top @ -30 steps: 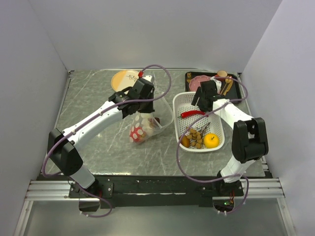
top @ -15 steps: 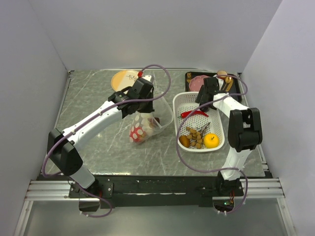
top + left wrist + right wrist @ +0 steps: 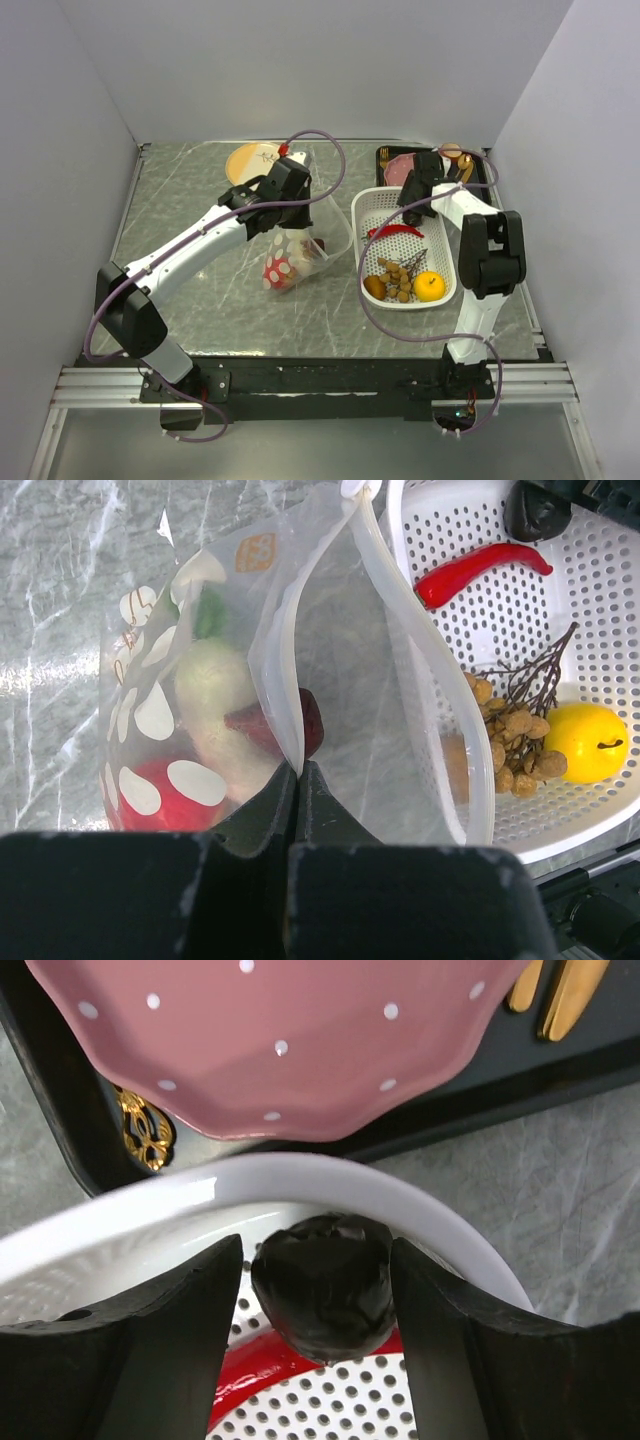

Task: Place the food in the zip-top bag and seal the zipper
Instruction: Pick up the fake fruit from the bin.

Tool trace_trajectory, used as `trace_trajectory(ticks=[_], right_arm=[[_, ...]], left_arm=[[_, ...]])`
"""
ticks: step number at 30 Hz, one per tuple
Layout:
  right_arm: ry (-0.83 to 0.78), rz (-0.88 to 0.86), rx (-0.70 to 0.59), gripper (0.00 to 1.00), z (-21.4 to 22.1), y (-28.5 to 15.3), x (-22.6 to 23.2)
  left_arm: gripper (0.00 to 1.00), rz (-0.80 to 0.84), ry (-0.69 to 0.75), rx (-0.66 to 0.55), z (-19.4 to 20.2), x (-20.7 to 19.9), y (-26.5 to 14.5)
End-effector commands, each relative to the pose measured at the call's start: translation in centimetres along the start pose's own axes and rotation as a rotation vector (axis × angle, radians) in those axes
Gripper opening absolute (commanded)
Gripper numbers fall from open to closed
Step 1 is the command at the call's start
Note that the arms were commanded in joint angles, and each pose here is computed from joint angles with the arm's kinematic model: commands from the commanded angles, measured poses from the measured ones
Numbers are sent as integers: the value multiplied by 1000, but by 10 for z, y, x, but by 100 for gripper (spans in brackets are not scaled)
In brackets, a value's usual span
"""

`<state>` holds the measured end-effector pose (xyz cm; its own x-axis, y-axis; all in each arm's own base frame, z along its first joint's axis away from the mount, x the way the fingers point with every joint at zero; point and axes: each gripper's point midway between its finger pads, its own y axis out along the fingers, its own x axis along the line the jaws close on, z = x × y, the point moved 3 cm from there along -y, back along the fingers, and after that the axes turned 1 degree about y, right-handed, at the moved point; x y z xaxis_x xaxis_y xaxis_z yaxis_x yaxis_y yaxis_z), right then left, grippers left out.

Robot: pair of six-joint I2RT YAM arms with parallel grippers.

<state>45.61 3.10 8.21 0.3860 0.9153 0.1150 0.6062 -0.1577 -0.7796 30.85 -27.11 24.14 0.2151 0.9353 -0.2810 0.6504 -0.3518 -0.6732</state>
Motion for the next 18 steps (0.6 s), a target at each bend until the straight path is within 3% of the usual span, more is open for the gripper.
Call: trace_trajectory(ticks=[1,13,18], right_arm=[[6,13,-2,68,-11,3,0],[-13,-23,37,70,5,0,0],[-11,-18,45,63,6,2,-1]], left_arm=[[1,26,-15,-55,-11,-2,-14],[1,28,-21,-60,-11,1,-14],[1,29,-25,-66,-13,1,-17]])
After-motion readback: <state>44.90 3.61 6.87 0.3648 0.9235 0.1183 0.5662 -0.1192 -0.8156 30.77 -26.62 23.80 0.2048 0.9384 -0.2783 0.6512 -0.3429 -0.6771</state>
